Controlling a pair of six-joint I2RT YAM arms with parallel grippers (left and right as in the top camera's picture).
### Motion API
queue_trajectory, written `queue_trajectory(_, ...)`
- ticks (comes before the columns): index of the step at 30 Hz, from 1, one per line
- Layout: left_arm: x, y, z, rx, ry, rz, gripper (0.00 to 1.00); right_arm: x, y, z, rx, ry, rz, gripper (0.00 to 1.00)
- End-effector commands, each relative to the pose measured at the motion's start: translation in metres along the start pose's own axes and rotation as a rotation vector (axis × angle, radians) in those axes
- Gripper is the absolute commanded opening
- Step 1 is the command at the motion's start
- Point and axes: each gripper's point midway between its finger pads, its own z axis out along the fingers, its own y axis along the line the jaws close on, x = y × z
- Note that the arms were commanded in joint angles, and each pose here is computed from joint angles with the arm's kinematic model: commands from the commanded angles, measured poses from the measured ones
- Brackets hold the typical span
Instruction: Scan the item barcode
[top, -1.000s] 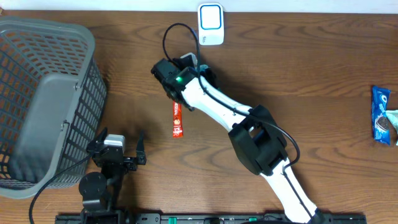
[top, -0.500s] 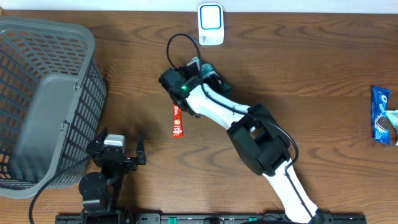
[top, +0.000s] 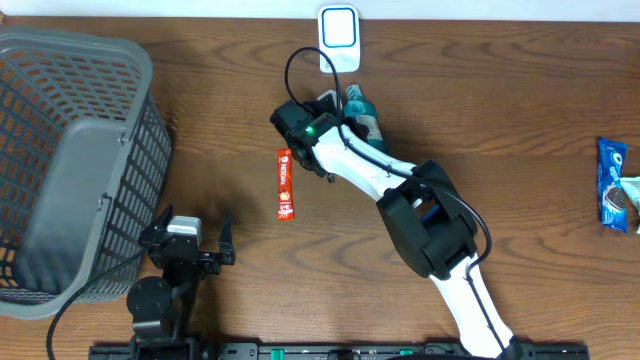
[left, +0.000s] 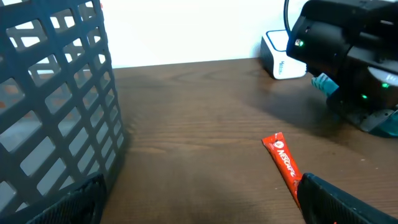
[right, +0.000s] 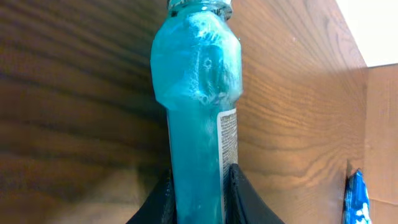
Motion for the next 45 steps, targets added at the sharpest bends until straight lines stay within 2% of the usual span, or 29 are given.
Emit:
queue_trajectory(1, 0.013, -0.002, 0.001, 0.012, 0.038, 0.006, 0.98, 0.017, 0.048, 0.003, -0.234, 0.118, 0.002, 0.07)
queue_trajectory(8, 0.013, -0.002, 0.001, 0.012, 0.038, 0.006, 0.98, 0.01, 0.05, -0.01, -0.469, 0.225, 0.078, 0.06)
queue_trajectory(15, 0.013, -0.002, 0.001, 0.012, 0.038, 0.006, 0.98, 0.025, 0.047, -0.004, -0.689, 0.387, 0.161, 0.09)
queue_trajectory(20, 0.013, -0.002, 0.001, 0.012, 0.038, 0.006, 0.98, 0.03, 0.028, 0.013, -0.66, 0.434, 0.228, 0.19)
queue_trajectory(24, 0.013, -0.002, 0.001, 0.012, 0.038, 0.006, 0.98, 0.032, 0.018, 0.024, -0.623, 0.435, 0.247, 0.19)
queue_trajectory(26, 0.013, -0.002, 0.001, 0.012, 0.038, 0.006, 0.98, 0.034, 0.016, 0.03, -0.593, 0.43, 0.247, 0.25)
queue_trajectory(31, 0.013, -0.002, 0.001, 0.012, 0.038, 0.006, 0.98, 0.05, 0.023, 0.038, -0.571, 0.463, 0.261, 0.22)
queue_trajectory(35, 0.013, -0.002, 0.001, 0.012, 0.038, 0.006, 0.98, 0.061, 0.026, 0.039, -0.554, 0.508, 0.303, 0.11)
queue_trajectory(40, 0.013, -0.002, 0.001, 0.012, 0.038, 0.006, 0.98, 0.065, 0.037, 0.019, -0.669, 0.578, 0.307, 0.08)
queue_trajectory(45, 0.013, -0.002, 0.001, 0.012, 0.038, 0.006, 0.98, 0.047, 0.028, -0.022, -0.847, 0.634, 0.356, 0.01)
